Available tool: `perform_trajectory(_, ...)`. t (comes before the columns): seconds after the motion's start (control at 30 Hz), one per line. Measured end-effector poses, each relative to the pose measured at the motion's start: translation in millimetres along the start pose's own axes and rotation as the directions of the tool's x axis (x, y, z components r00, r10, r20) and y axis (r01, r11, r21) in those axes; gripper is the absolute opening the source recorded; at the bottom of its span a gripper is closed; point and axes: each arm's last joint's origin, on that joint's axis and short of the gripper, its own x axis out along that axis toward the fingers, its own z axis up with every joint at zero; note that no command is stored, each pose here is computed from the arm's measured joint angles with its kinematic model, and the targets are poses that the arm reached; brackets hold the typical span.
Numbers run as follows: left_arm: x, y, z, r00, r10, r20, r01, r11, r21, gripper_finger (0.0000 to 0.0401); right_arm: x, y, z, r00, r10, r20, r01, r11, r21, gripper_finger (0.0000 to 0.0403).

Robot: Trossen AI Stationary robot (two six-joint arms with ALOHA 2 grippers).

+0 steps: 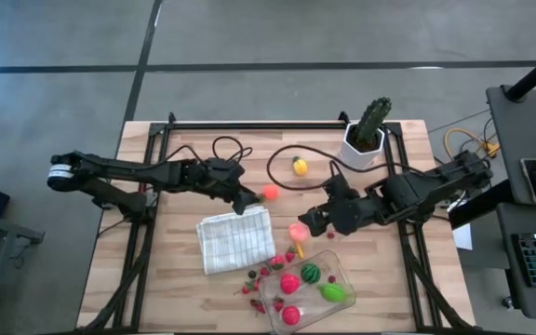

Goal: Pick and placing Produce into tupperware
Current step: Put the strawberry into the transparent bin

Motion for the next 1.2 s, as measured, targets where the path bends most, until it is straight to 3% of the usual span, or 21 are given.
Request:
perform_trajectory(0.73, 3.6, 4.9, -2.5, 0.999, 0.045, -0.011, -0.045, 0.999, 0.01, 0.0152, 0.9, -0.4, 3.2, 1.0, -0.006, 0.031, 0.005, 1.0, 0.016, 0.0364)
perform_trajectory(0.97, 22.6, 21.3, -17.8, 0.974, 0.172, -0.146, -0.165, 0.984, 0.063, 0.0152, 1.0, -0.3, 3.0, 1.0, -0.003, 0.024, 0.003, 1.0, 0.016, 0.0364)
perform_trajectory(1.2, 42.3, 29.4, -28.2, 0.951, 0.17, -0.258, -0.163, 0.985, 0.051, 0.0152, 1.0, -0.3, 3.0, 1.0, -0.003, 0.023, 0.003, 1.0, 0.015, 0.0364)
